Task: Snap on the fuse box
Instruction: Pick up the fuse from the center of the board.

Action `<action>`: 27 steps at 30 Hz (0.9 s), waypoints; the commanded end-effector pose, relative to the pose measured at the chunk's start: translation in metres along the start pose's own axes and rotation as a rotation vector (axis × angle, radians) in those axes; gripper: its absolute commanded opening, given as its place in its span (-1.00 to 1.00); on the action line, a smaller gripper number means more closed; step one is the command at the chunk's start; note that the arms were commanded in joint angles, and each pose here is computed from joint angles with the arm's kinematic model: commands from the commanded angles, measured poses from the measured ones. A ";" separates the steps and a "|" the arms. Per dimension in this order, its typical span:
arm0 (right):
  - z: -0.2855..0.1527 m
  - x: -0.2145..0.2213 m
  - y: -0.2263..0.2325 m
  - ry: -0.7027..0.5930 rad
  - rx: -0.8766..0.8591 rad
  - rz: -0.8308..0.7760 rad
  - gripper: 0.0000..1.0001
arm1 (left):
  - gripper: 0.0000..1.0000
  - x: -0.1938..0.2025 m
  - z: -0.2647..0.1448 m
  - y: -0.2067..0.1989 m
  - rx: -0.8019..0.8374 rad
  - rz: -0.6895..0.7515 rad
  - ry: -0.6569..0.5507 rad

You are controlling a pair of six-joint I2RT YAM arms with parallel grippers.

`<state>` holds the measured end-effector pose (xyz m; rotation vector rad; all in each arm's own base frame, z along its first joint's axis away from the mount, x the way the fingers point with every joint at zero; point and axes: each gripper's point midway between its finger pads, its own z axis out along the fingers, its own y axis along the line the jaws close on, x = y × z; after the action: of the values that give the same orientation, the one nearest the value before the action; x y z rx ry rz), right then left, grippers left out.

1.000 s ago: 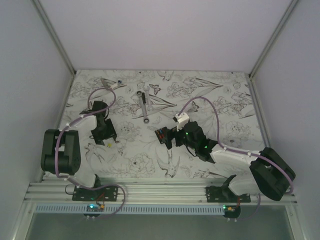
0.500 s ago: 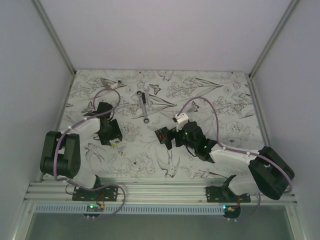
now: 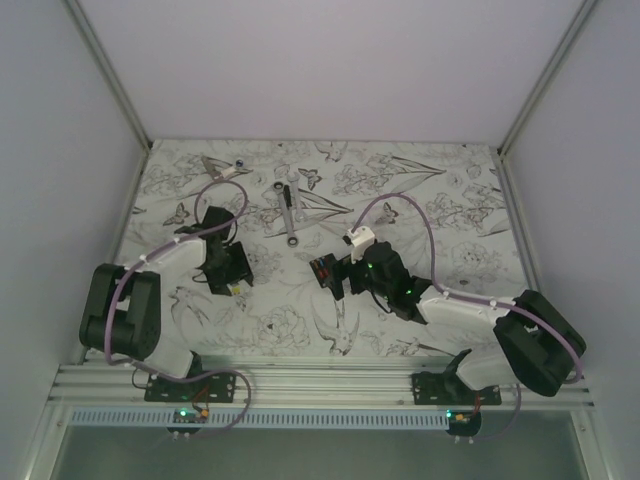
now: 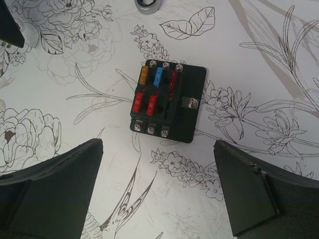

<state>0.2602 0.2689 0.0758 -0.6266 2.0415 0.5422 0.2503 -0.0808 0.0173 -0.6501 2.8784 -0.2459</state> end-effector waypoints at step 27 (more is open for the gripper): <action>0.013 -0.008 0.006 0.006 -0.010 -0.008 0.99 | -0.09 -0.002 -0.007 0.024 -0.233 0.153 -0.060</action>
<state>0.2630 0.2722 0.0654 -0.6374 2.0722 0.5295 0.2408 -0.0658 0.0190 -0.4904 2.8949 0.0344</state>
